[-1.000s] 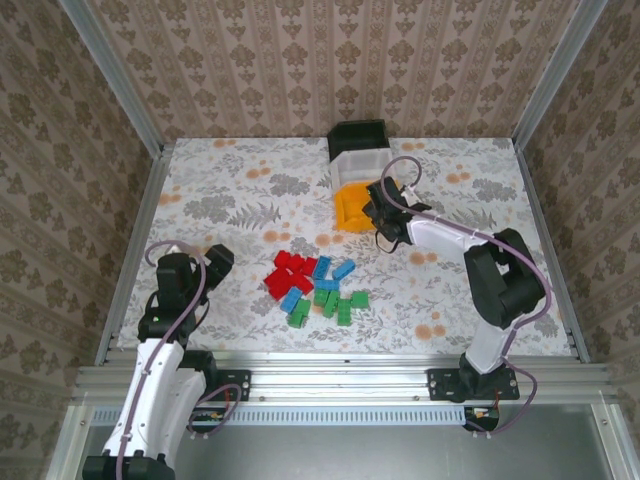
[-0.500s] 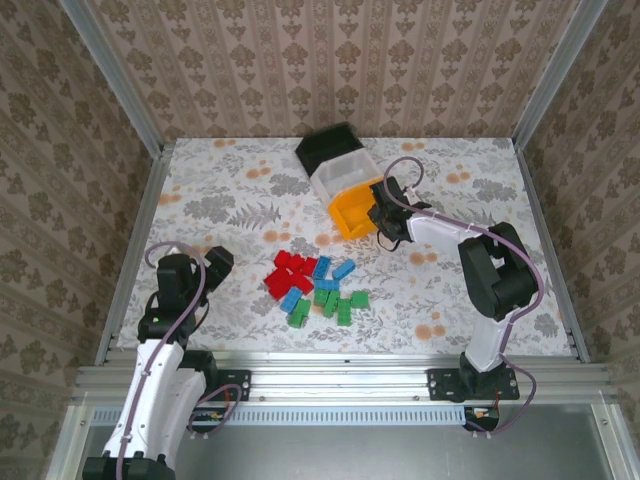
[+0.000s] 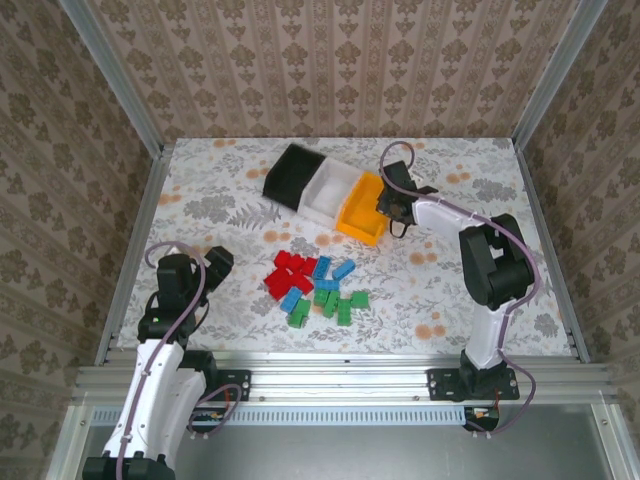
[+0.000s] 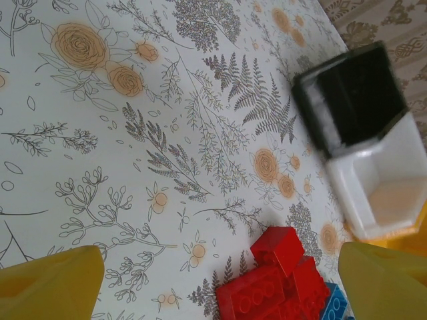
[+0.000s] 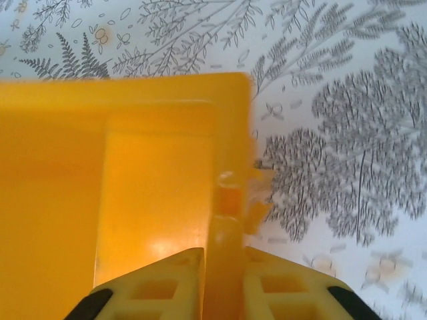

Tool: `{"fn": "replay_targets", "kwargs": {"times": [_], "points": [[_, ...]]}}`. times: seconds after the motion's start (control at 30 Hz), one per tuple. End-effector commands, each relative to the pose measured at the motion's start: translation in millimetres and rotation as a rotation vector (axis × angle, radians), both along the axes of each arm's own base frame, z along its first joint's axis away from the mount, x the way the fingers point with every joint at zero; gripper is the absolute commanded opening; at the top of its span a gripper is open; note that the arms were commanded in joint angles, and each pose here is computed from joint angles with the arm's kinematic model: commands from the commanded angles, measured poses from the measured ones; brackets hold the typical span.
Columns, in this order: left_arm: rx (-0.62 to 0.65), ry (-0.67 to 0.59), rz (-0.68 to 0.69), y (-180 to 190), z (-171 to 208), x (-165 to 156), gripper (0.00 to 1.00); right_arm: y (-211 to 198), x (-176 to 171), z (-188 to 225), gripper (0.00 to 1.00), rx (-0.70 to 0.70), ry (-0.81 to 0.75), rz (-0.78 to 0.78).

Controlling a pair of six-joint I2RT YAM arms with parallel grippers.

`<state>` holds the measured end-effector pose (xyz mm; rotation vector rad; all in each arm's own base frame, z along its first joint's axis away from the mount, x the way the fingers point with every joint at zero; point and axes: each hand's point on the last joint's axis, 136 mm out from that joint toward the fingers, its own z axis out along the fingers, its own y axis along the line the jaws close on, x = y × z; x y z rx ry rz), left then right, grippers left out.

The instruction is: Sort the legos into containers by color

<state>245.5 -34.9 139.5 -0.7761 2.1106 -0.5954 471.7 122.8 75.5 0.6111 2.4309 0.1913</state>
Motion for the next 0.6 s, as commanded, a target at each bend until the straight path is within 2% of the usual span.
{"fn": "replay_targets", "kwargs": {"times": [0.0,0.23,0.4,0.57], "points": [[0.022,-0.039,-0.003,1.1,13.6,3.2,0.92,8.2,-8.2,-21.4,0.17,-0.097,0.090,0.213],[0.030,-0.035,-0.012,0.2,15.4,5.7,0.92,9.1,1.9,2.0,0.17,-0.159,0.056,0.285],[0.019,-0.035,-0.030,-4.0,12.2,10.0,0.93,18.3,15.5,6.1,0.18,-0.193,0.037,0.433],[0.015,-0.034,-0.057,-8.7,11.2,15.5,0.93,21.1,18.0,9.8,0.39,-0.169,0.075,0.473]]}}
